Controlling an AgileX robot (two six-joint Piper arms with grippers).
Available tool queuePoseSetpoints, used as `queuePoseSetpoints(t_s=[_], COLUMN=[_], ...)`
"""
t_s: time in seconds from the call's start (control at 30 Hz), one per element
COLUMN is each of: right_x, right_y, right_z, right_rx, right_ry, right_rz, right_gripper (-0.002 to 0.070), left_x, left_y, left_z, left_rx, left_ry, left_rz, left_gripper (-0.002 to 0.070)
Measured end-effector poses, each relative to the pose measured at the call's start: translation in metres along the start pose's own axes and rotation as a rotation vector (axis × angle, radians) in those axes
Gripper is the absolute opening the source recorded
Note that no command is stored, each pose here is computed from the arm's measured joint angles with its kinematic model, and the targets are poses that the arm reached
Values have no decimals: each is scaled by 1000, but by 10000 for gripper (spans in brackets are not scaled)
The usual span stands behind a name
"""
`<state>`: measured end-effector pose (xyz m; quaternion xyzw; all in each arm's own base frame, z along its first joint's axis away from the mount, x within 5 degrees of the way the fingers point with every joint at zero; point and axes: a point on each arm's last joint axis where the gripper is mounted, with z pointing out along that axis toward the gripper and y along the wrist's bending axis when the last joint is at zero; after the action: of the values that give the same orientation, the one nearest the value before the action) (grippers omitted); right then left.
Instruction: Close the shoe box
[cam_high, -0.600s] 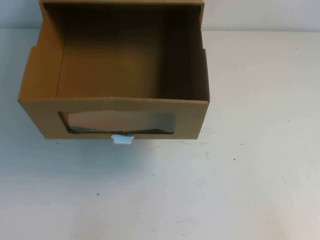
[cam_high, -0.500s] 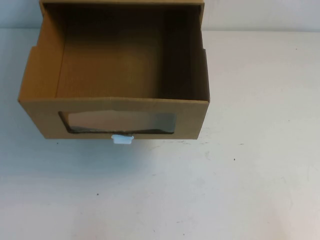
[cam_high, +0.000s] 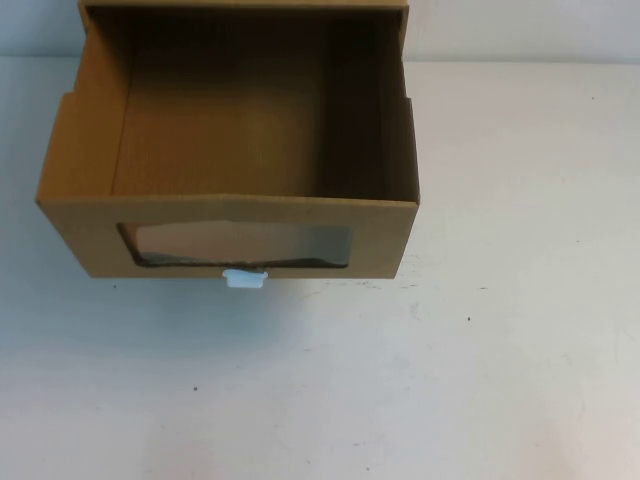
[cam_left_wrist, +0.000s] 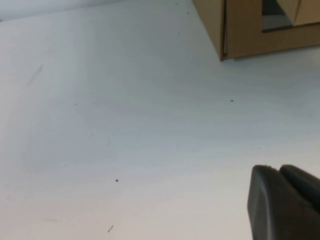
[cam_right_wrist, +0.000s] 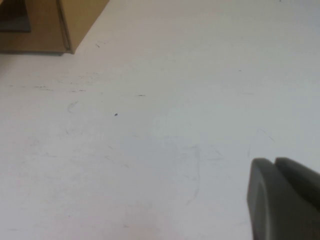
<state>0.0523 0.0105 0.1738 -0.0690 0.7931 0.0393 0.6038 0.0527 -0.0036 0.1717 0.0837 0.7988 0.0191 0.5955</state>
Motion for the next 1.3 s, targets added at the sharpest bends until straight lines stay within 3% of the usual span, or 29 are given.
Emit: queuePoseSetpoints(t_s=[0.63,0.7,0.97,1.13,1.3], right_x=[0,0,0,0,0], right_y=[0,0,0,0,0], right_z=[0,0,0,0,0], right_rx=[0,0,0,0,0], right_ry=[0,0,0,0,0], right_rz=[0,0,0,0,0], right_gripper=[-13,-13,-13,-13,-13], left_x=[-1,-2,-18,-25,-42], left_y=[-1,-2,-5,-1,-4], left_z=[0,0,-2,-3,-11], left_rx=[6,21,111,107,149], left_ry=[-7,-26,-182,-262,-189], left_rz=[-18,-86,-601,-665,-630], left_gripper=[-5,-5,-5,-5,-5])
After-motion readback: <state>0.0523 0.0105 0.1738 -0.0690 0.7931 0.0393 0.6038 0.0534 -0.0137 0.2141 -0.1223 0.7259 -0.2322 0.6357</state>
